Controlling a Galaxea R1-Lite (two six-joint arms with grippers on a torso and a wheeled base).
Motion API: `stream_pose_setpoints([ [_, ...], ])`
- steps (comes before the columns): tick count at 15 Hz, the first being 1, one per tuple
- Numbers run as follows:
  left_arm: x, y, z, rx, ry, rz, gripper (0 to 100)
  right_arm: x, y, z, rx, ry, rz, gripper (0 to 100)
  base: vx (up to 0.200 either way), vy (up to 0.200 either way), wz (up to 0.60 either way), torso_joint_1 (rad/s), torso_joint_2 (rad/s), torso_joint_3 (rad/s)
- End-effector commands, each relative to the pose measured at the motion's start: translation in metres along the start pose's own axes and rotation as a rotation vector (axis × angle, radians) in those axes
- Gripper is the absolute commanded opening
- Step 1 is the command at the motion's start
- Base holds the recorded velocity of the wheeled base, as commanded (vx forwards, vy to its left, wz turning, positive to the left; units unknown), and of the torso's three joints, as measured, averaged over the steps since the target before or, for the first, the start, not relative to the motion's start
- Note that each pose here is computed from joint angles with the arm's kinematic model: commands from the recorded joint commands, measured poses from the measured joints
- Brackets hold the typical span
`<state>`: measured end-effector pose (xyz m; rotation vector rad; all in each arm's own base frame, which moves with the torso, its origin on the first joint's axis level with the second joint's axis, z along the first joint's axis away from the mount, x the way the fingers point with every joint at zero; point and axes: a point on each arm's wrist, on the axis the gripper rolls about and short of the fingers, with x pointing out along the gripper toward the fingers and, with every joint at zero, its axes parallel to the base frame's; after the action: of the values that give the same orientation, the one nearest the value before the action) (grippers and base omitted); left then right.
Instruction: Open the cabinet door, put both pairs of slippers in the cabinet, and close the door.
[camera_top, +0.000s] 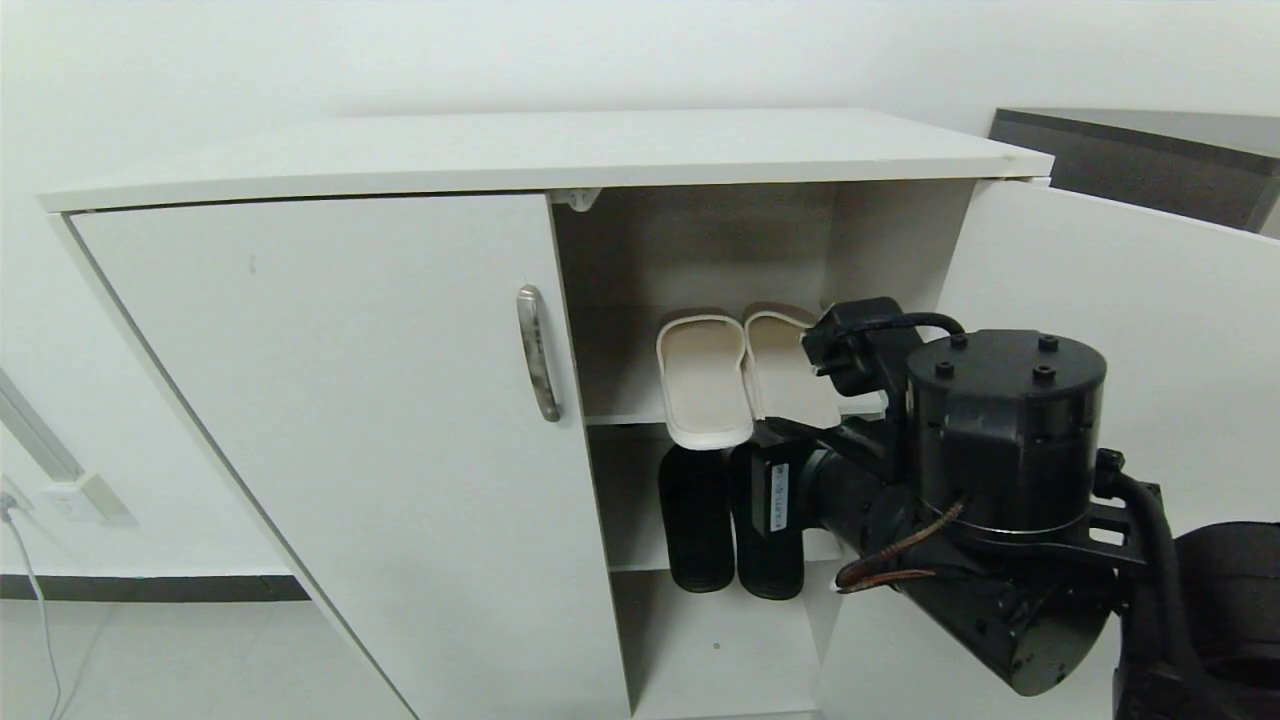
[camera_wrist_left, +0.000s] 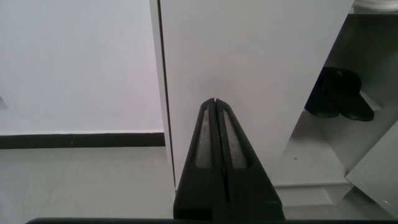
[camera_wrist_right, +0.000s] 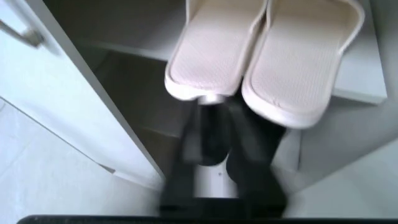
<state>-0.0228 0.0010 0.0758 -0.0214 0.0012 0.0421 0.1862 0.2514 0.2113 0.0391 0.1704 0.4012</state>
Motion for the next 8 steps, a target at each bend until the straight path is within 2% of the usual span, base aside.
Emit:
stream_pose_setpoints([
  [1, 0.0, 0.0, 0.0, 0.0, 0.0, -0.001, 0, -0.0021, -0.001, -0.0008, -0.001, 0.002, 0.001, 0, 0.0, 0.0, 0.0, 0.0, 0.0, 0.0],
  [7, 0.0001, 0.0, 0.0, 0.002, 0.001, 0.001, 0, -0.0016, -0.001, -0.0029, -0.005, 0.009, 0.0, 0, 0.0, 0.0, 0.0, 0.0, 0.0, 0.0],
  [8, 0.0001, 0.0, 0.0, 0.002, 0.001, 0.001, 0, -0.0015, -0.0006, -0.0039, -0.009, 0.011, 0.001, 0, -0.2, 0.0, 0.0, -0.002, 0.01, -0.002],
])
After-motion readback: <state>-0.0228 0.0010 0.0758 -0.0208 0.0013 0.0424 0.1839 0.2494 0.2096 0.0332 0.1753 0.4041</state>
